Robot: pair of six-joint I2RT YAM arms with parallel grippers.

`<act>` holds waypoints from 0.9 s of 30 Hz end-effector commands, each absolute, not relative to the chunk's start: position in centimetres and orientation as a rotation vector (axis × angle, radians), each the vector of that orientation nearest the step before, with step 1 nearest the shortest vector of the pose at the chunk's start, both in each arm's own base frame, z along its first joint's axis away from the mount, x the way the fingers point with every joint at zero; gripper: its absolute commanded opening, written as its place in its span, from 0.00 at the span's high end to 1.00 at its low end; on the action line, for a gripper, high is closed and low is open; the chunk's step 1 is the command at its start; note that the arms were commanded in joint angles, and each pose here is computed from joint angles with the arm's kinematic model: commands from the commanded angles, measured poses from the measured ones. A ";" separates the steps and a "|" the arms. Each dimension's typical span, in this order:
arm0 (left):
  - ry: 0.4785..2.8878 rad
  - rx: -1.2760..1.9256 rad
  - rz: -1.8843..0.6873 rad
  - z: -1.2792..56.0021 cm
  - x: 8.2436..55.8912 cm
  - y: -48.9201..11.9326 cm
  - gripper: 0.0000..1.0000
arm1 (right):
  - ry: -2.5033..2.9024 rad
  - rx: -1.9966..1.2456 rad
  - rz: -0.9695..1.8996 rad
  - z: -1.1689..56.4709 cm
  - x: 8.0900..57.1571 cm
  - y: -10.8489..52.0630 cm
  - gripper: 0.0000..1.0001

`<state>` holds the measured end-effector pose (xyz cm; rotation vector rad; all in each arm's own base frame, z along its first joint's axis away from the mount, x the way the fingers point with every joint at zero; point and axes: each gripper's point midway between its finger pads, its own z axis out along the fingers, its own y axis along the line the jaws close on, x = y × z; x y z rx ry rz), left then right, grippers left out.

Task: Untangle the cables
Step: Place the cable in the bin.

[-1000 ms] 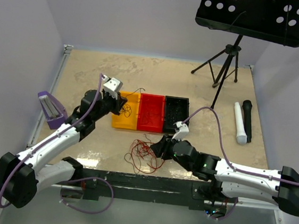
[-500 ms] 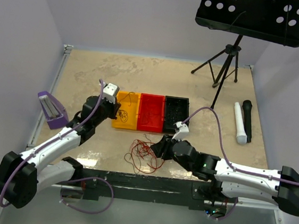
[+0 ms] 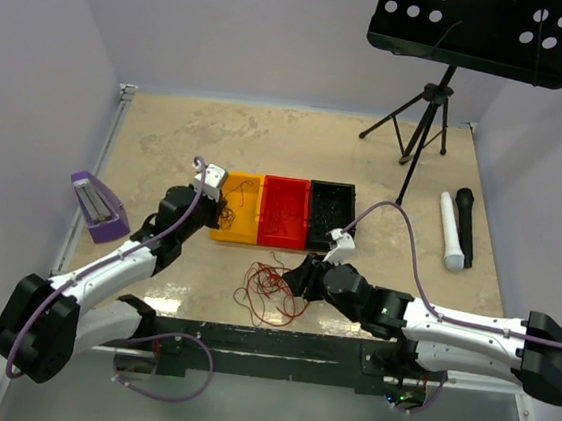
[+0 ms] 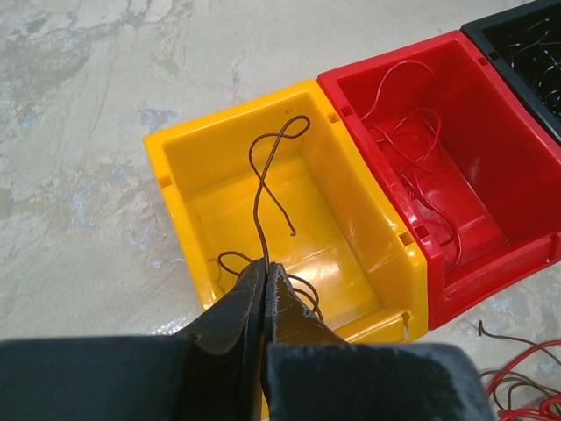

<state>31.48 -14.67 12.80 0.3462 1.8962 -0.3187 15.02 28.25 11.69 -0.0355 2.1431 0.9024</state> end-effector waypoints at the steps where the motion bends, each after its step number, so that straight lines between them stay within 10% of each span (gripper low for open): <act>1: 1.791 0.414 -0.329 14.5 32.6 -15.6 1.00 | 2.109 0.013 0.929 12.9 15.5 28.8 0.55; 17: 1.866 0.533 -0.194 11.7 34.4 -15.3 0.98 | 2.083 0.015 0.898 13.5 16.2 28.7 0.54; 24: 1.764 0.597 -0.307 14.5 35.1 -17.9 0.37 | 2.084 0.007 0.906 13.5 16.2 29.3 0.52; 27: 1.773 0.617 -0.296 15.3 35.2 -17.9 0.31 | 2.073 0.011 0.917 14.0 16.3 29.4 0.52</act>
